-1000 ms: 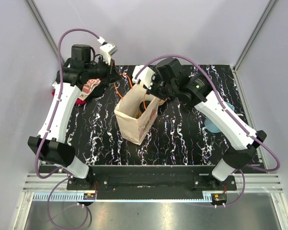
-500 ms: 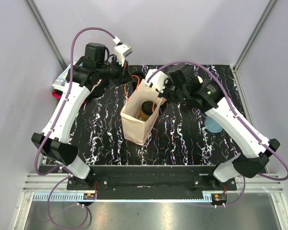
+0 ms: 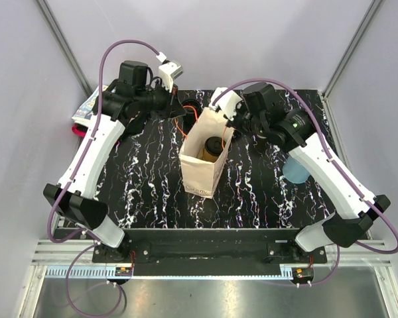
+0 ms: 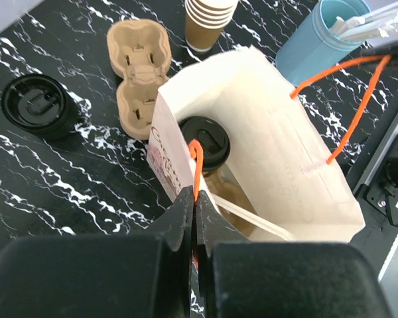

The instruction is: Pack the takeout coffee

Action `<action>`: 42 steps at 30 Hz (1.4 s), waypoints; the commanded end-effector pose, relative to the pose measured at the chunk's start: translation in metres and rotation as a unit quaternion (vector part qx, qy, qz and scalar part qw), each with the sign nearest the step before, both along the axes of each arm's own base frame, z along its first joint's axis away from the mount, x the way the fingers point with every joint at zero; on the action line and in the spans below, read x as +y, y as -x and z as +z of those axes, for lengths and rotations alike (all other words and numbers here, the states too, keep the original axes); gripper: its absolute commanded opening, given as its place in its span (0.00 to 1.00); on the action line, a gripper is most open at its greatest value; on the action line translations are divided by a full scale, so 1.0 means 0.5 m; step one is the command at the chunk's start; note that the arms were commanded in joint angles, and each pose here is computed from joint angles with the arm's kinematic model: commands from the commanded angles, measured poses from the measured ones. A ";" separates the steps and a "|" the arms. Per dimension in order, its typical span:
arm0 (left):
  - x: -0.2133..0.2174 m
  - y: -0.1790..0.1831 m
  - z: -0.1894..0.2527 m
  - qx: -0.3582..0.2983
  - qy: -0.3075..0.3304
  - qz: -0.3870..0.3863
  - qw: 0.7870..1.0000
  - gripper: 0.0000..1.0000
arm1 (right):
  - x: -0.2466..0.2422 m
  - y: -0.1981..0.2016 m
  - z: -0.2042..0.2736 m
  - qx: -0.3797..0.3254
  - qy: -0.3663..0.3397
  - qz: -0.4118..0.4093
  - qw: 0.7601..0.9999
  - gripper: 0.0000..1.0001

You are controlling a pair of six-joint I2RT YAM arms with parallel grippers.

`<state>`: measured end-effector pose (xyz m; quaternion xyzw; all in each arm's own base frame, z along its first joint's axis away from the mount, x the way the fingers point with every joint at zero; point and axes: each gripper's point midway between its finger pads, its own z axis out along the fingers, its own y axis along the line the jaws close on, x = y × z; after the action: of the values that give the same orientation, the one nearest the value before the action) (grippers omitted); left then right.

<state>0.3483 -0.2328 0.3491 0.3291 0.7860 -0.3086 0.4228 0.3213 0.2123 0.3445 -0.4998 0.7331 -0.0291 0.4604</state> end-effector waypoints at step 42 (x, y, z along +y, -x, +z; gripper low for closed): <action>0.404 -0.036 0.256 -0.239 -0.012 0.383 0.892 0.99 | -0.382 -0.191 0.272 -0.156 -0.255 -0.350 0.888 1.00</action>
<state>0.3545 -0.0593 0.4720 0.1084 0.7382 -0.0875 0.6600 0.4100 0.0165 0.4724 -0.0882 0.7706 -0.1271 0.6182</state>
